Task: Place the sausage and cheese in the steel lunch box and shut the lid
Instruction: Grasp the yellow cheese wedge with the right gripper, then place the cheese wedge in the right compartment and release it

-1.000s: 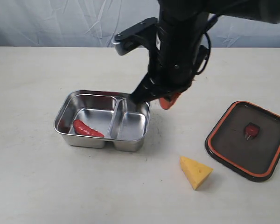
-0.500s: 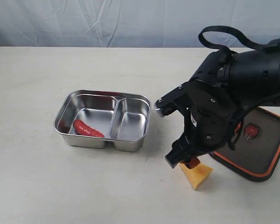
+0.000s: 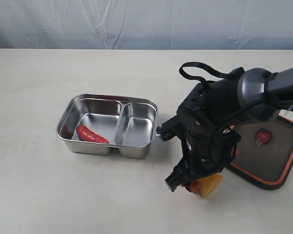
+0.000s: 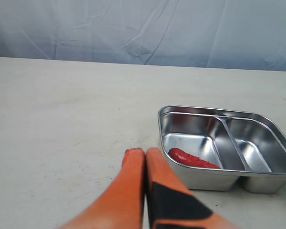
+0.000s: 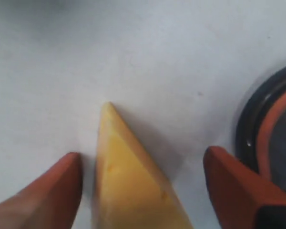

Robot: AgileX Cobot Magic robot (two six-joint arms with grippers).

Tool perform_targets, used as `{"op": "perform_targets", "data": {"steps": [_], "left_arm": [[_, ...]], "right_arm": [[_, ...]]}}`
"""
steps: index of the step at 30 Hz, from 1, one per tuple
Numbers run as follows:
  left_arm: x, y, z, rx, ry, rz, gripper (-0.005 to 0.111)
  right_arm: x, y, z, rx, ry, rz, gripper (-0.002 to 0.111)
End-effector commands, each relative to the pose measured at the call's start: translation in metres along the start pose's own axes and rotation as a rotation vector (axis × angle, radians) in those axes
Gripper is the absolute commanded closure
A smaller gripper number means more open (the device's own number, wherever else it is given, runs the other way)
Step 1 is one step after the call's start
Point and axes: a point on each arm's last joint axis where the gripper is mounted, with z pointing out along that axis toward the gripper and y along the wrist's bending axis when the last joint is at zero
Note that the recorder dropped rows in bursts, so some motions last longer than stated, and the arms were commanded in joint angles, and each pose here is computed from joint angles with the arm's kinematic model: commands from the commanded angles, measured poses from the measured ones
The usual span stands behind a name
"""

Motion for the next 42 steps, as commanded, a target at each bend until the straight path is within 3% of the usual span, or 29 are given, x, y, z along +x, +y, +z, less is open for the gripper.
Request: {"op": "perform_targets", "data": {"steps": [1,4,11,17,28,42], "left_arm": [[0.000,0.000,0.000,-0.004,-0.013,0.001,0.107],[0.000,0.000,0.000,-0.004,-0.013,0.001,0.107],[0.000,0.000,0.000,-0.004,-0.013,0.001,0.107],[0.000,0.000,0.000,-0.004,-0.013,0.001,0.107],[0.000,0.000,0.000,-0.004,-0.013,0.001,0.107],[0.000,0.000,0.000,-0.004,-0.013,0.001,0.107]], "right_arm": [[0.002,0.001,0.010,0.004,0.049,-0.021,0.072],[0.004,0.000,0.010,0.010,0.075,-0.048,0.108],[0.009,-0.003,-0.005,0.013,0.071,-0.044,0.107],[0.002,-0.008,-0.044,-0.003,-0.067,-0.023,0.107],[-0.061,0.000,-0.104,-0.166,-0.728,0.023,0.107],[-0.105,0.015,-0.054,-0.190,-0.645,0.048,0.107]]}}
